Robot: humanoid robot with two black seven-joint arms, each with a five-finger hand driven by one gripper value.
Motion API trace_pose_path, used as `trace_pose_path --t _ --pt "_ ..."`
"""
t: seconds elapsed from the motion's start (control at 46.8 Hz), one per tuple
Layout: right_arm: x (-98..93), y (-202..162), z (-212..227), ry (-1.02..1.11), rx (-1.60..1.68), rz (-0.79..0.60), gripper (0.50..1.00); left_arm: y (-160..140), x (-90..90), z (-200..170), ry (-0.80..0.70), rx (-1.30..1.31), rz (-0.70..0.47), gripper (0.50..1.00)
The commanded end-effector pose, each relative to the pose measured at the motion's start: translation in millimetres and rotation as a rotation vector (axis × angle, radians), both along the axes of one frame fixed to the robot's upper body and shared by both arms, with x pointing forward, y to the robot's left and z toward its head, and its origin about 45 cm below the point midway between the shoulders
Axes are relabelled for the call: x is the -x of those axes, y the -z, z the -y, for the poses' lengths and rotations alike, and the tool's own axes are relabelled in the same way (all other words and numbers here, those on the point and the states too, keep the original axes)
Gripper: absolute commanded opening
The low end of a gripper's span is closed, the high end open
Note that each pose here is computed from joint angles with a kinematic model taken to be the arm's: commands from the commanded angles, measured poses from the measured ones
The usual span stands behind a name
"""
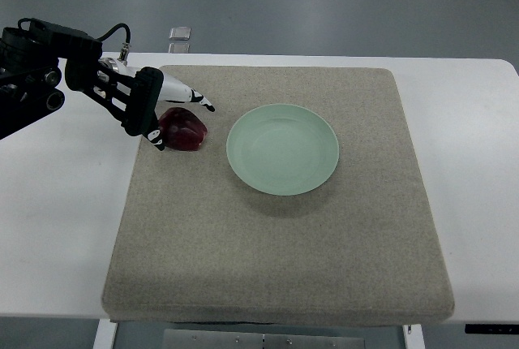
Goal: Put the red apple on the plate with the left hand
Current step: 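Close the left hand fingers around the red apple, then lift the apple and carry it over the green plate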
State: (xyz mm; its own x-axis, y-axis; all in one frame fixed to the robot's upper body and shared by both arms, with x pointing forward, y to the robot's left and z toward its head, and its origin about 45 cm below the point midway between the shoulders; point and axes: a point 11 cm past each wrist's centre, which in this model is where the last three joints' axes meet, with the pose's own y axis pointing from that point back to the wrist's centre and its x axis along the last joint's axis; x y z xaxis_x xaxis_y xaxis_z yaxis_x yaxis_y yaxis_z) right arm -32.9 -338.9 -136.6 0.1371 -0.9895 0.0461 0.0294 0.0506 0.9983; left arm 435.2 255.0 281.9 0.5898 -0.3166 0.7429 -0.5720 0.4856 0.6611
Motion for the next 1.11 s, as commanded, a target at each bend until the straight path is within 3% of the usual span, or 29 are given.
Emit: trace_pose_path --t 0.0,0.32,0.449,0.513,0.641,0.726,0.812,0.897,1.089 --pt "0.0 0.0 0.0 0.0 0.0 0.0 0.964 4.6 0.3 -2.6 -0.008 0.003 -0.001 0.996" --pt "0.0 0.0 0.0 0.0 0.0 0.0 0.964 10.0 2.1 4.7 0.006 0.011 -0.013 0.994" --pt "0.0 0.0 0.0 0.0 0.0 0.0 0.964 9.9 2.2 4.9 0.007 0.013 -0.014 0.971" --pt "0.1 0.0 0.0 -0.001 0.0 0.0 0.964 9.9 1.9 4.3 0.006 0.01 -0.011 0.898" --pt "0.1 0.0 0.0 -0.001 0.0 0.0 0.964 8.6 0.9 3.8 0.004 0.01 -0.008 0.846" --pt "0.0 0.0 0.0 0.0 0.0 0.0 0.964 8.7 0.2 2.4 0.0 0.008 -0.007 0.769" --pt "0.0 0.0 0.0 0.0 0.0 0.0 0.964 8.7 -0.8 0.6 -0.006 0.007 -0.007 0.615" --pt "0.0 0.0 0.0 0.0 0.0 0.0 0.964 9.9 -1.9 2.3 -0.007 0.008 -0.008 0.5" --pt "0.0 0.0 0.0 0.0 0.0 0.0 0.964 9.7 -4.5 5.3 -0.007 0.009 -0.006 0.5"
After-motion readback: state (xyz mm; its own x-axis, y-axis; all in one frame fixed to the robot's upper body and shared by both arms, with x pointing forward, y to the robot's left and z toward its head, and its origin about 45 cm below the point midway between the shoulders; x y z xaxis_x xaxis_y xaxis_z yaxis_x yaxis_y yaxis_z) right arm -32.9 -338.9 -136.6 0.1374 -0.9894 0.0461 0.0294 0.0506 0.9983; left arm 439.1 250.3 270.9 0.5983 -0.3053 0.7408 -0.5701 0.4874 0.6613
